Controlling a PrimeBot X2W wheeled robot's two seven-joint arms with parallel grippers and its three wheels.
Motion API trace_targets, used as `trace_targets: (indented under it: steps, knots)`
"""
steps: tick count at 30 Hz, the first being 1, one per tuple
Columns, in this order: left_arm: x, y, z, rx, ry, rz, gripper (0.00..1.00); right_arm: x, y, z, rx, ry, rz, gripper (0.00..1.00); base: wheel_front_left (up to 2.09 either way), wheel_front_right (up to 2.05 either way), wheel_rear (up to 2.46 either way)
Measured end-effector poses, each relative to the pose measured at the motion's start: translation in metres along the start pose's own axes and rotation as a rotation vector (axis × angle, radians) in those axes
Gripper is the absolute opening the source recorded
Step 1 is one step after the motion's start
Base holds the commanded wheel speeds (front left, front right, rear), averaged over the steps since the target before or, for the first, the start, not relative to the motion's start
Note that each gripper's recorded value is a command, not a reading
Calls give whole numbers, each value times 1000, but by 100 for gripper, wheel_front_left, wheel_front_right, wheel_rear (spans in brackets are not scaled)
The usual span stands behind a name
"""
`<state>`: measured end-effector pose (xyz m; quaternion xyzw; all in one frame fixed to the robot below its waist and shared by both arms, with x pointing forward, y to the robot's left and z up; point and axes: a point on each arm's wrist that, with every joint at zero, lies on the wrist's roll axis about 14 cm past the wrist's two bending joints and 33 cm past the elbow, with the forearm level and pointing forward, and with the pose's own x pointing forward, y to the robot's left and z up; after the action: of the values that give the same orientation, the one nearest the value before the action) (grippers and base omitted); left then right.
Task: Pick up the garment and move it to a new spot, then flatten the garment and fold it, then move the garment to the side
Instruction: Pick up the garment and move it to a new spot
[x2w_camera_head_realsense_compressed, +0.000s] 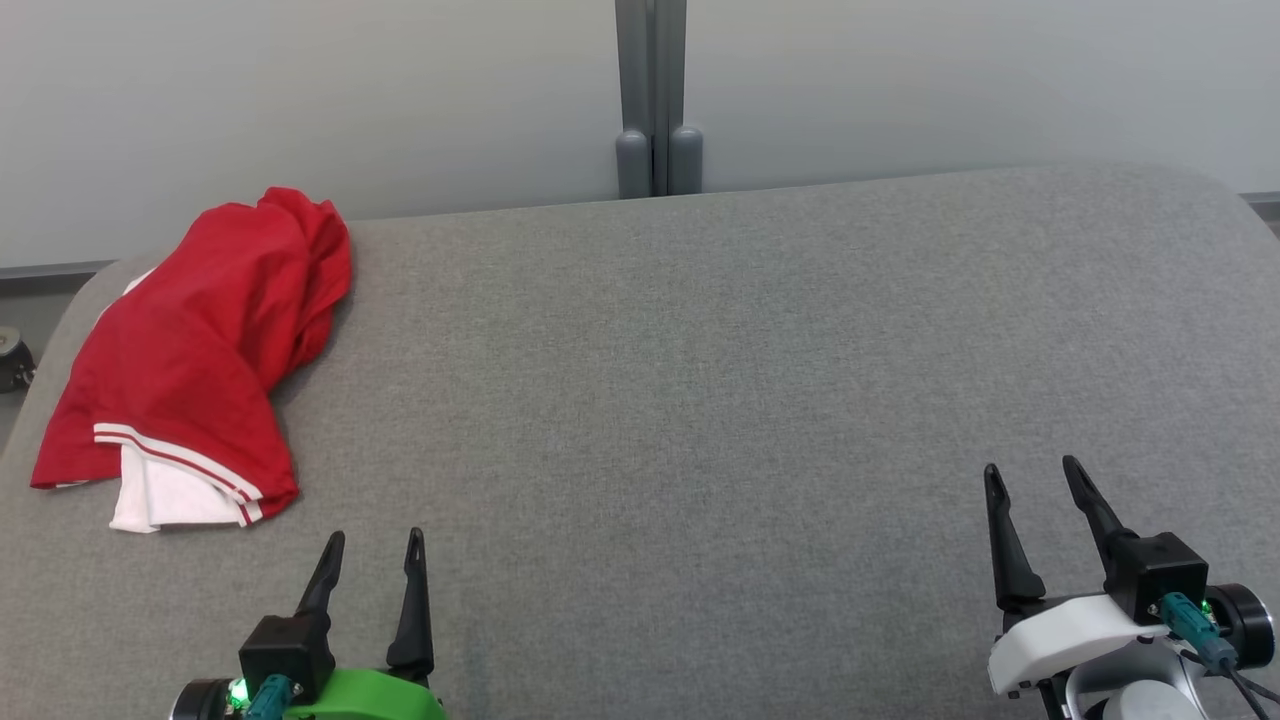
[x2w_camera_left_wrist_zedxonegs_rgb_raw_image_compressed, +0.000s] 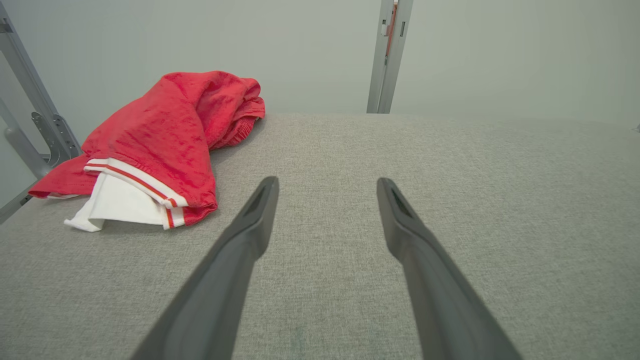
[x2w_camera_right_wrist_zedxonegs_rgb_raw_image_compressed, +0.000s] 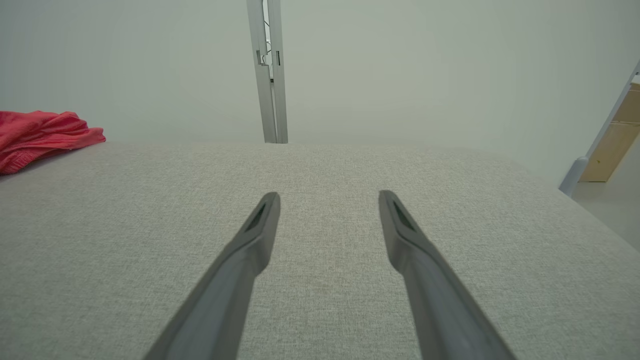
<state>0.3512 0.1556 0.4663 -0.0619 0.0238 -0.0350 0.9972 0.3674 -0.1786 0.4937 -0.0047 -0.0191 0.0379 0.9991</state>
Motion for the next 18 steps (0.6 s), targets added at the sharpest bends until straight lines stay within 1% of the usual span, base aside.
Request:
trace_targets:
  steps: [4,9,12,18]
  knots:
    - [0,4,1,0,-3,10,100,2,2,0,6,-2,6,100,0,0,0]
    - [-6,13,2,-2,-8,40,100,7,16,-2,19,4,47,100,0,0,0]
    - [-14,23,3,-4,-13,75,100,10,29,-6,29,16,86,100,0,0,0]
    - [-40,58,4,-6,-20,200,100,25,74,-6,53,20,217,100,0,0,0]
